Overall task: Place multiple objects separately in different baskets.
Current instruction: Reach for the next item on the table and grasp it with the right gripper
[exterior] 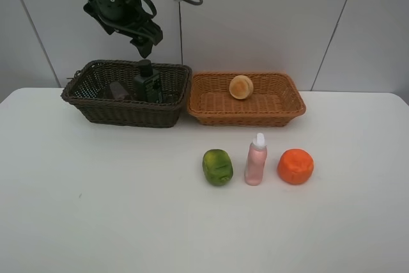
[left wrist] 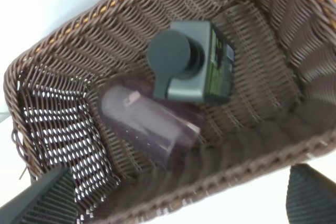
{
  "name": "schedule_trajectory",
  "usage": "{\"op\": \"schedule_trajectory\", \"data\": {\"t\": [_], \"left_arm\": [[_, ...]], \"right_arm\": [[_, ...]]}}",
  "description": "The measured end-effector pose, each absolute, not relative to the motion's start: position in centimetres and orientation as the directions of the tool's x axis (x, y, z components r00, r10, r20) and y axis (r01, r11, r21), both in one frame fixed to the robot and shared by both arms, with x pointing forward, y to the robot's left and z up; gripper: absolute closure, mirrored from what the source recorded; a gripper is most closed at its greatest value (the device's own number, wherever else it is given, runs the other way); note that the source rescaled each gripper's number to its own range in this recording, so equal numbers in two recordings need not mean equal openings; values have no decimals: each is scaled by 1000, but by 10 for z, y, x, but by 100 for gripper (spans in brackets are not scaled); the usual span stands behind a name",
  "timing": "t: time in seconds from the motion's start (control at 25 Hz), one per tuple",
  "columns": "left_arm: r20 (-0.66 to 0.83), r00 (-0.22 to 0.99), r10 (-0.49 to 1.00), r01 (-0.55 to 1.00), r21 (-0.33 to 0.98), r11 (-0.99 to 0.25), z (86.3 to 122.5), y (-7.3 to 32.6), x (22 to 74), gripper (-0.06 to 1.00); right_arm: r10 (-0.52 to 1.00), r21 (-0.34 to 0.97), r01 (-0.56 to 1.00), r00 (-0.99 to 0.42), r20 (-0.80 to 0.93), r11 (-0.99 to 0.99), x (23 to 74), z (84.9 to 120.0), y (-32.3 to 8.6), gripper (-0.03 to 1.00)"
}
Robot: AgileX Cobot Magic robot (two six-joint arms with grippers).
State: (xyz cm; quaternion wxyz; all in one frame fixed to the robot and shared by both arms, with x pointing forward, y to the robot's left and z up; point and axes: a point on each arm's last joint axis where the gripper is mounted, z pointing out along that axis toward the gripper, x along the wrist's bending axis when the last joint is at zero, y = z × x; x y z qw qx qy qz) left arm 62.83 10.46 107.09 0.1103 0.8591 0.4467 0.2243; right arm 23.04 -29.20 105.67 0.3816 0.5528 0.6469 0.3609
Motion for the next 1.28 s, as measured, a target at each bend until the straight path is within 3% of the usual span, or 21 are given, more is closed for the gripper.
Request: {"op": "schedule_trajectory", "data": {"t": [0.48, 0.72, 0.92, 1.28], "left_arm": [[188, 493, 850, 666, 548, -507, 1132, 164, 503, -3], [114, 487, 866, 648, 618, -446, 1140, 200, 432, -3], [61, 490, 869, 640, 652, -407, 1126, 225, 381, -3], [-42, 501, 865, 683, 633, -365, 1069, 250, 322, -3]], "right_arm": [[991, 889, 440, -98, -95, 128, 230, 1057, -292, -3], [991, 889, 440, -98, -95, 128, 230, 1057, -292, -3], [991, 889, 440, -98, -95, 128, 230, 1057, -292, -3], [991, 889, 440, -98, -95, 128, 230, 1057, -292, -3]]}}
